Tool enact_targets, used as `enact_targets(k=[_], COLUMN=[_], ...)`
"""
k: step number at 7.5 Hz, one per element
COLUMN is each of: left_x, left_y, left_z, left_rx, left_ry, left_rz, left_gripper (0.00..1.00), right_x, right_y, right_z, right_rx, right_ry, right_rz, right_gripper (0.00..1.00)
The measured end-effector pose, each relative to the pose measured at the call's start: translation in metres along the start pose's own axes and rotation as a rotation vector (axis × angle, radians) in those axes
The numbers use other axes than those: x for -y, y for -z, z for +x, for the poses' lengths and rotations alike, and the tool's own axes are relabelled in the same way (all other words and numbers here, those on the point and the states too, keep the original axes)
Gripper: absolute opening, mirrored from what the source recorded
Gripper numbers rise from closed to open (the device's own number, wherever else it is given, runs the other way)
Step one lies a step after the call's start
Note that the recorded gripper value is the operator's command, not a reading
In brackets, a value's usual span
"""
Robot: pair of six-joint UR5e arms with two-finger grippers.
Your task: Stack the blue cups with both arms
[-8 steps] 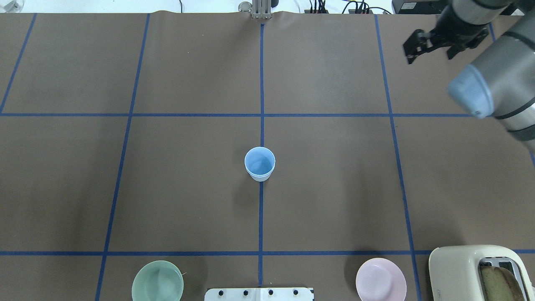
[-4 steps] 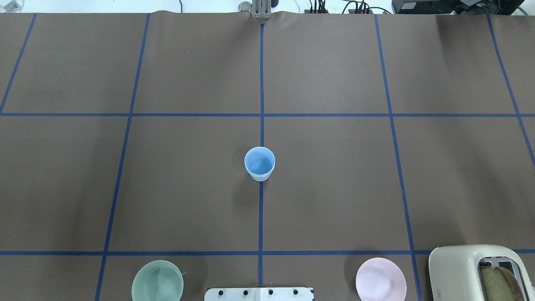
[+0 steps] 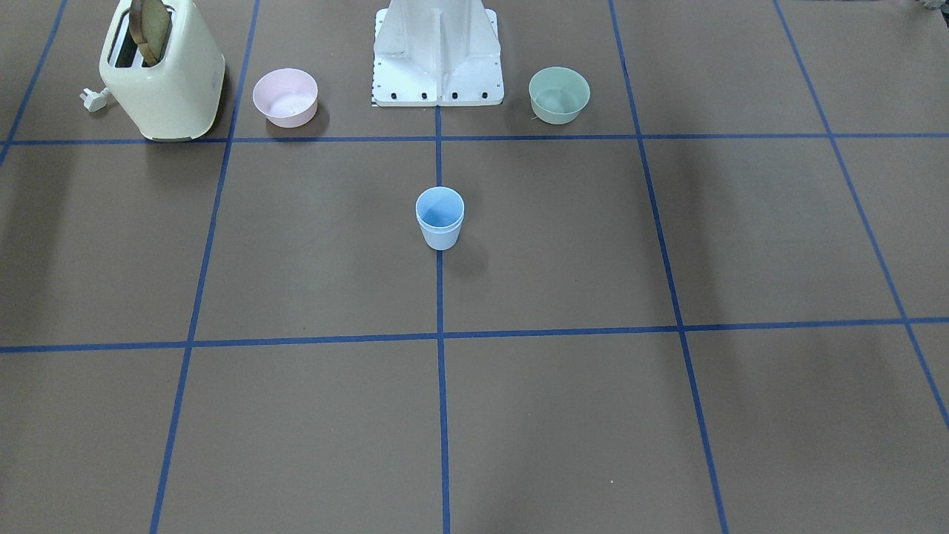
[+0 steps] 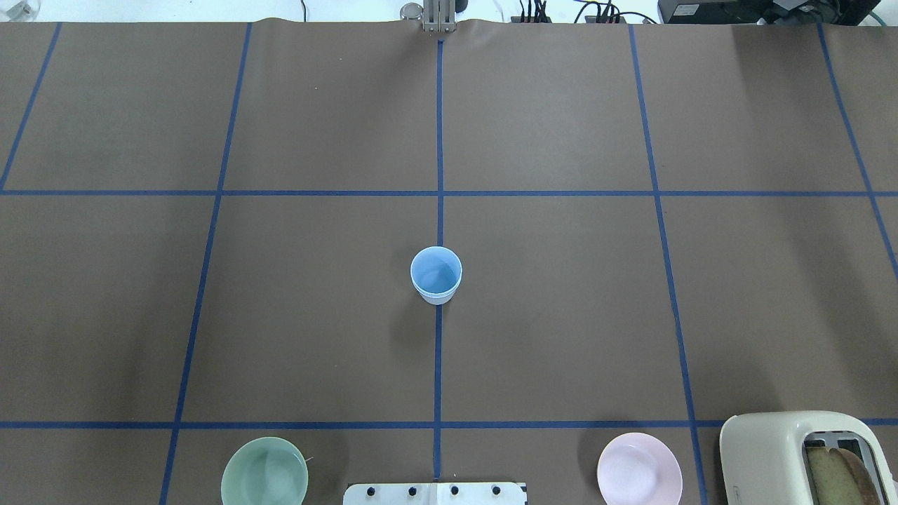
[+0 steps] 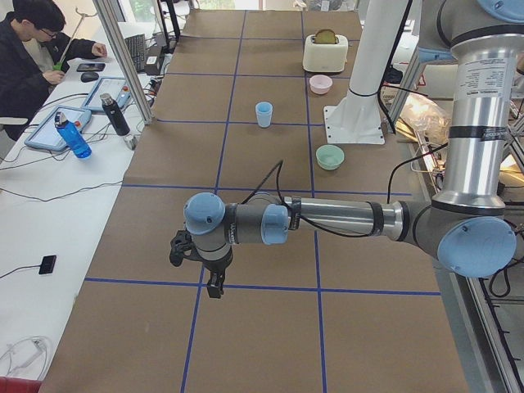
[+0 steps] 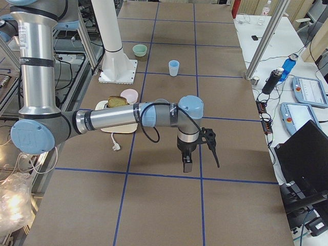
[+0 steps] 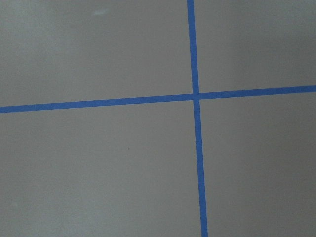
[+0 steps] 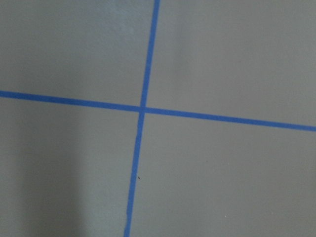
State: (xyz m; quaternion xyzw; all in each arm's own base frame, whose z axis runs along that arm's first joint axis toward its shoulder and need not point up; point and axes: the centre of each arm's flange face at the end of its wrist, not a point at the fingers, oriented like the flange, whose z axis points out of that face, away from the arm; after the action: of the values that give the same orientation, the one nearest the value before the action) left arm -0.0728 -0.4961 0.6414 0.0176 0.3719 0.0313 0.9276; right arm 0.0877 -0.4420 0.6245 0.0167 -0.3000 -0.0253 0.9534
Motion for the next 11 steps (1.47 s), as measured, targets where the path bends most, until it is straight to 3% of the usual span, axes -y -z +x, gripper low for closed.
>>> enact_targets(k=[4,11], left_x=[-0.014,-0.016], left_y=[-0.009,-0.01], left_z=[-0.007,-0.007], left_rx=[0.001,0.002], left_ry=[-0.009,-0.013], left_rz=[0.01,0.014], left_gripper=[0.99,0.99], right_x=[-0.019,-0.018], right_y=[-0.025,-0.027], right_z=[0.015,0.015], right_rx=[0.041,0.055], right_ry=[-0.034,-0.037], right_rz=[-0.032,-0.033], right_gripper=[1.0,1.0])
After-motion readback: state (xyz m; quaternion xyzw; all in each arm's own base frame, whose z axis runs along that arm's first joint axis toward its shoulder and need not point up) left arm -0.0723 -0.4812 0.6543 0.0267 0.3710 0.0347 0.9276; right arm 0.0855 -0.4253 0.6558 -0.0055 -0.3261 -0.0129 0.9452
